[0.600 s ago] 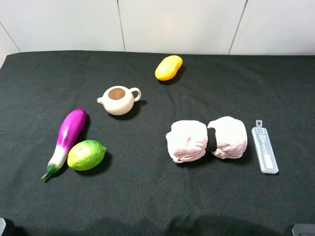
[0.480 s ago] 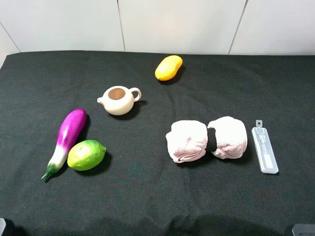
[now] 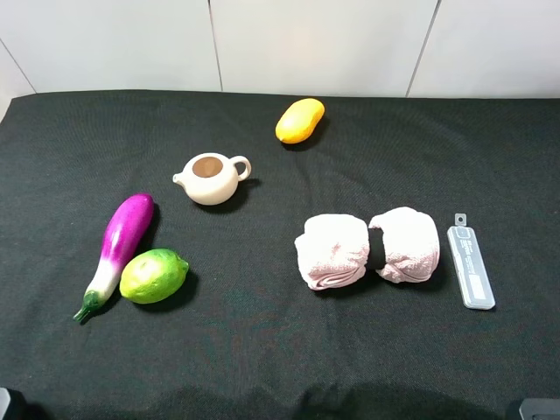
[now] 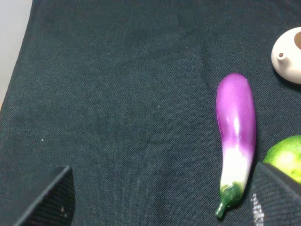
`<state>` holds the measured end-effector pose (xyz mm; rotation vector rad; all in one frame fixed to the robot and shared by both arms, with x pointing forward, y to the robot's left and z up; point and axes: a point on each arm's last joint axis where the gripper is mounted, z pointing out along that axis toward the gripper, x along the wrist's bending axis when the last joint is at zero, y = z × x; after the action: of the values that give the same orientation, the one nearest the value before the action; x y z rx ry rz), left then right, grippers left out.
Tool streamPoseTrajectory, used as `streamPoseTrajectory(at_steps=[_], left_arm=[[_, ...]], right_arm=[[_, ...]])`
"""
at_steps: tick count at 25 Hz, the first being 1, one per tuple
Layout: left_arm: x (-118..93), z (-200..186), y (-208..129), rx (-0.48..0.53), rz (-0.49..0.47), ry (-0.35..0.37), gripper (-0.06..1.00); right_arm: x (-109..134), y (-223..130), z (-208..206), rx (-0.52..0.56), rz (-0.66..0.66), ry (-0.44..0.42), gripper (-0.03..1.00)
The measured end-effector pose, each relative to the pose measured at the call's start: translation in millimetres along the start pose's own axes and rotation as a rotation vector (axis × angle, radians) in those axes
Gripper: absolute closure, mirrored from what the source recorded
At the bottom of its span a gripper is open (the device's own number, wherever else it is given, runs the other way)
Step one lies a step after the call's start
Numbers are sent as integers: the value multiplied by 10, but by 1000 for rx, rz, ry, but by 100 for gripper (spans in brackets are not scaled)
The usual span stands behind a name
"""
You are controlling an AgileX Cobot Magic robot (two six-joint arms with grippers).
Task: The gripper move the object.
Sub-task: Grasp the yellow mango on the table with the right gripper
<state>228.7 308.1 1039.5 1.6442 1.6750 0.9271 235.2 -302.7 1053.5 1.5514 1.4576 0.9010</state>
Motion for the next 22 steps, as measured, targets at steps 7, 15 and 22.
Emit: streamPoseTrajectory(at_steps=[7, 15, 22], left_arm=[[0, 0, 0, 0, 0, 0, 15], [0, 0, 0, 0, 0, 0, 15], [0, 0, 0, 0, 0, 0, 15]], right_arm=[[-1, 0, 0, 0, 2, -1, 27], [-1, 16, 18, 13, 36, -2, 27], [16, 335, 156, 64, 51, 11, 27]])
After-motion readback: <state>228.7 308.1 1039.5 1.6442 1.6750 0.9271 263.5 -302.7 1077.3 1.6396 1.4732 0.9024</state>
